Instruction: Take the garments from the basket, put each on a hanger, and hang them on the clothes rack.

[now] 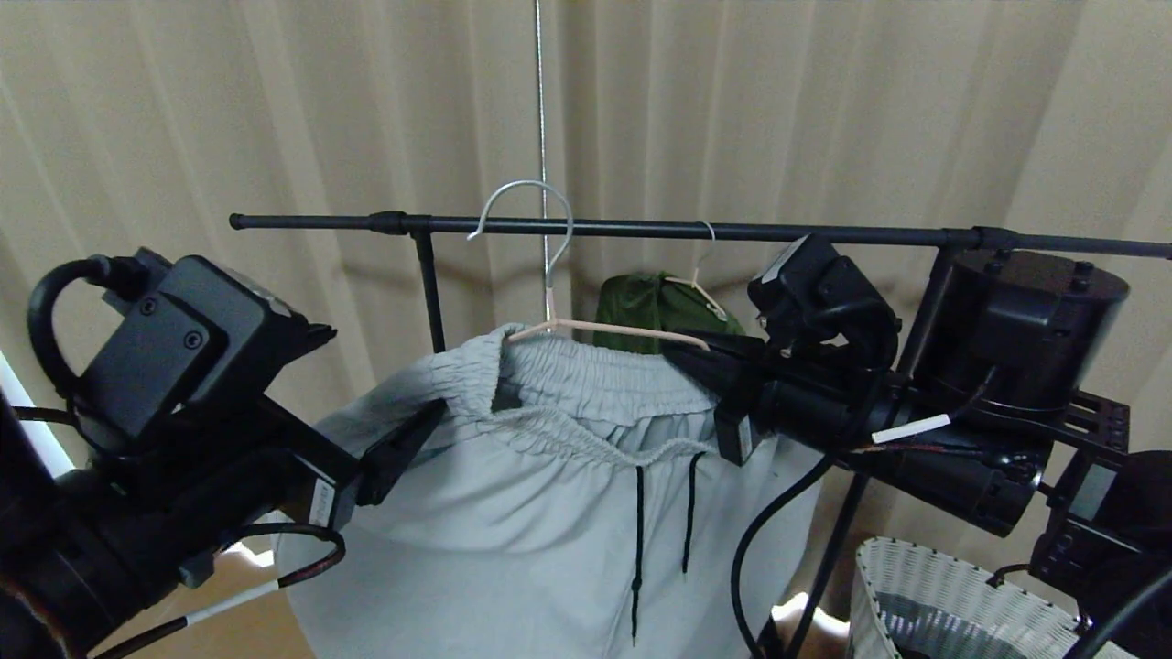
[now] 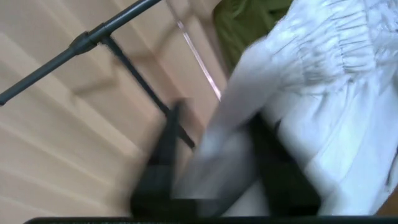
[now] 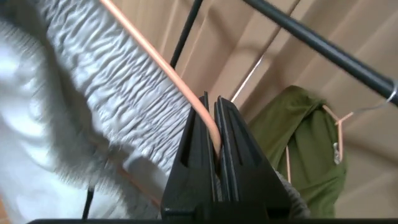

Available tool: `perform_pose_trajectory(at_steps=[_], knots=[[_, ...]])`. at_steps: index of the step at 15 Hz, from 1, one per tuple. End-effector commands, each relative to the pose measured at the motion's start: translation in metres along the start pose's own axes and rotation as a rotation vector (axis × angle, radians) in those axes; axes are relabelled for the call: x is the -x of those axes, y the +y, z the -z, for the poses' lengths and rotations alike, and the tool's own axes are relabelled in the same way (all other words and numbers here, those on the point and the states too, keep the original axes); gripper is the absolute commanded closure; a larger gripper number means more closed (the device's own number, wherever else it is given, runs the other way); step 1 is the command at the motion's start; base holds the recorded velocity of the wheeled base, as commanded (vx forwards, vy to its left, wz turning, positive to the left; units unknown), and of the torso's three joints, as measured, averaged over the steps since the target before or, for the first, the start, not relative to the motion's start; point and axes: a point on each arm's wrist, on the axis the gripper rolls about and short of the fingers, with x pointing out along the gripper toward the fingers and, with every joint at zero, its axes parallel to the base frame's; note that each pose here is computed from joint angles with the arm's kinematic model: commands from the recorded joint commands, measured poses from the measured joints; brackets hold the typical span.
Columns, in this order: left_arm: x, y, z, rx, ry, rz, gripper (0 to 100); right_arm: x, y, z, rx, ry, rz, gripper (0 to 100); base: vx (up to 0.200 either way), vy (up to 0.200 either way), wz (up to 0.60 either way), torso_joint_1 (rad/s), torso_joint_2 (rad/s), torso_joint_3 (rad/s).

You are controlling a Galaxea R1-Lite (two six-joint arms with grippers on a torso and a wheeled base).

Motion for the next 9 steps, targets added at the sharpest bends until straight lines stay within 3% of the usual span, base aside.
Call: perform_pose_trajectory(at_steps=[1,6,9], knots=[[0.014,0.004,0.004,0.006,-0.013,-0.007,0,0.012,-0.007,-0.004,-0.003,-0.013,0.034,100,0.0,0.0,0.0,0.0,0.0,0.0],[0.038,0.017,0.015,0.03,-0.031,-0.067,0,0.036,-0.028,-0.006,-0.008,-0.02,0.114,100,0.0,0.0,0.0,0.0,0.0,0.0],[0.04,0.015,0.039,0.037,0.049,-0.077,0,0.048,-0.029,-0.015,-0.048,-0.057,0.12,100,0.0,0.0,0.0,0.0,0.0,0.0]])
